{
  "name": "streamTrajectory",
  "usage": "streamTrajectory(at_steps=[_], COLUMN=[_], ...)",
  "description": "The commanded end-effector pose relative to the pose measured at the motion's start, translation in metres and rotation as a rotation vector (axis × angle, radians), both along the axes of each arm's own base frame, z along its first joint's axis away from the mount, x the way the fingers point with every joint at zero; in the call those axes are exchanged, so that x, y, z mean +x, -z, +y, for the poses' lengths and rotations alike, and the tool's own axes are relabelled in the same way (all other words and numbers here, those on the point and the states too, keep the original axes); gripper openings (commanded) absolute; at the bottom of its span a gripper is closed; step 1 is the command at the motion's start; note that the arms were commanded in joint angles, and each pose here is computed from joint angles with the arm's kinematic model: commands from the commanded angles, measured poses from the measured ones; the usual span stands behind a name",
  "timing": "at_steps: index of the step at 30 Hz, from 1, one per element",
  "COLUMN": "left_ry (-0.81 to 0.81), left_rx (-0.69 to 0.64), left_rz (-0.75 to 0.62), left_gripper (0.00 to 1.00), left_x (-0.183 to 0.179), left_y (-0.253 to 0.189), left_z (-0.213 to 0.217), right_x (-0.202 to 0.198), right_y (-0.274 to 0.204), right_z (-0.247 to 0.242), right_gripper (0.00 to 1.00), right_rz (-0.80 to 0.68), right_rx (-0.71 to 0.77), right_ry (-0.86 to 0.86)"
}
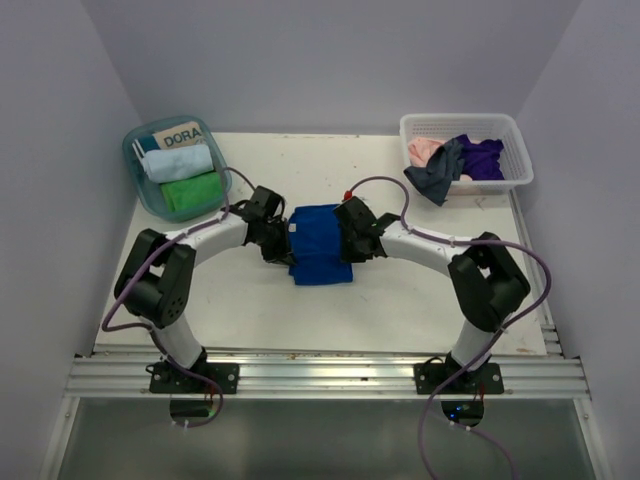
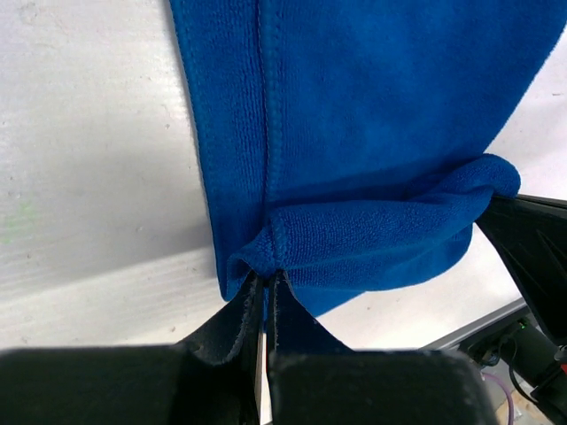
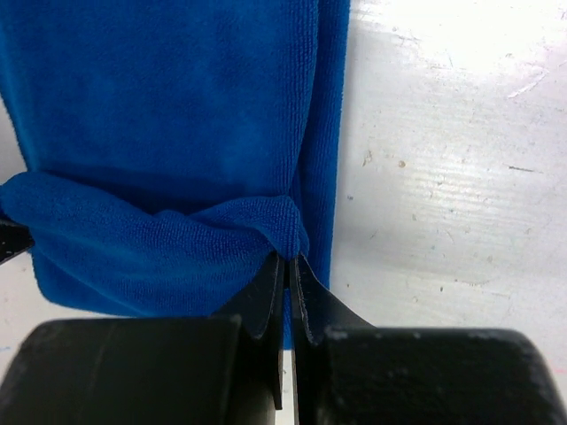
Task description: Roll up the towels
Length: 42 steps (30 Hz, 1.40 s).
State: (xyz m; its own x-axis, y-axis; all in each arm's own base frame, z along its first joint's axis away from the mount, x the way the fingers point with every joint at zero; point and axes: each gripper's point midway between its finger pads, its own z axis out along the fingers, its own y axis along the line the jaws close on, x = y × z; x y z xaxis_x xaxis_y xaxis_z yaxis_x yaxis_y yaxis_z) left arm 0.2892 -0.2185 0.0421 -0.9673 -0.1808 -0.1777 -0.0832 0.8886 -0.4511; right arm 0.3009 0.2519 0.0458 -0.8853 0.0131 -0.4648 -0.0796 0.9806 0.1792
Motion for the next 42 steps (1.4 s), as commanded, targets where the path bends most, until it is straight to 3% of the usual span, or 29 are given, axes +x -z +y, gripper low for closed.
streamTrajectory(at_steps=[1,6,8,13,19,26,29,34,38,39,42], left_ry=[-0.028,-0.023,-0.024,-0.072,-0.051,-0.010,-0.010,-0.058,-0.046,-0.039,-0.040], left_rx=[0.021,0.021,0.010,-0.021,-0.109,-0.205,-0.196,-0.052,-0.043,-0.053,-0.037], left_rz=[-0.047,-0.074,-0.101,-0.231,-0.295,-0.255,-0.245,-0.227,-0.186,-0.184,-0.184], left_gripper=[0.00,0.02,0.16,0.28,0.24,0.16,0.15,0.13,0.09,0.09,0.09], left_x=[0.023,0.026,0.027,0.028,0.019,0.012,0.017,0.028,0.027,0.026,0.028], left_y=[0.001,-0.007,-0.017,-0.055,-0.076,-0.056,-0.046,-0.010,0.003,0.002,-0.002], left_z=[0.003,0.002,0.003,0.008,-0.013,-0.042,-0.046,-0.025,-0.027,-0.029,-0.027], right_x=[0.019,0.019,0.018,0.018,0.017,0.018,0.017,0.014,0.011,0.011,0.013], right_y=[0.000,0.009,0.012,0.015,0.016,0.016,0.017,0.012,-0.010,-0.017,-0.045], right_z=[-0.003,-0.005,-0.005,-0.009,-0.012,-0.015,-0.017,-0.022,-0.016,-0.014,-0.012], right_gripper=[0.00,0.00,0.00,0.00,0.00,0.00,0.00,0.00,0.27,0.38,0.47], right_rz=[-0.036,-0.020,-0.011,0.002,0.003,0.006,0.011,0.006,-0.032,-0.046,-0.120], right_rx=[-0.025,-0.034,-0.038,-0.061,-0.059,-0.056,-0.061,-0.063,-0.015,-0.009,-0.018], right_ry=[0.021,0.027,0.032,0.050,0.060,0.069,0.071,0.064,0.021,0.010,0.003])
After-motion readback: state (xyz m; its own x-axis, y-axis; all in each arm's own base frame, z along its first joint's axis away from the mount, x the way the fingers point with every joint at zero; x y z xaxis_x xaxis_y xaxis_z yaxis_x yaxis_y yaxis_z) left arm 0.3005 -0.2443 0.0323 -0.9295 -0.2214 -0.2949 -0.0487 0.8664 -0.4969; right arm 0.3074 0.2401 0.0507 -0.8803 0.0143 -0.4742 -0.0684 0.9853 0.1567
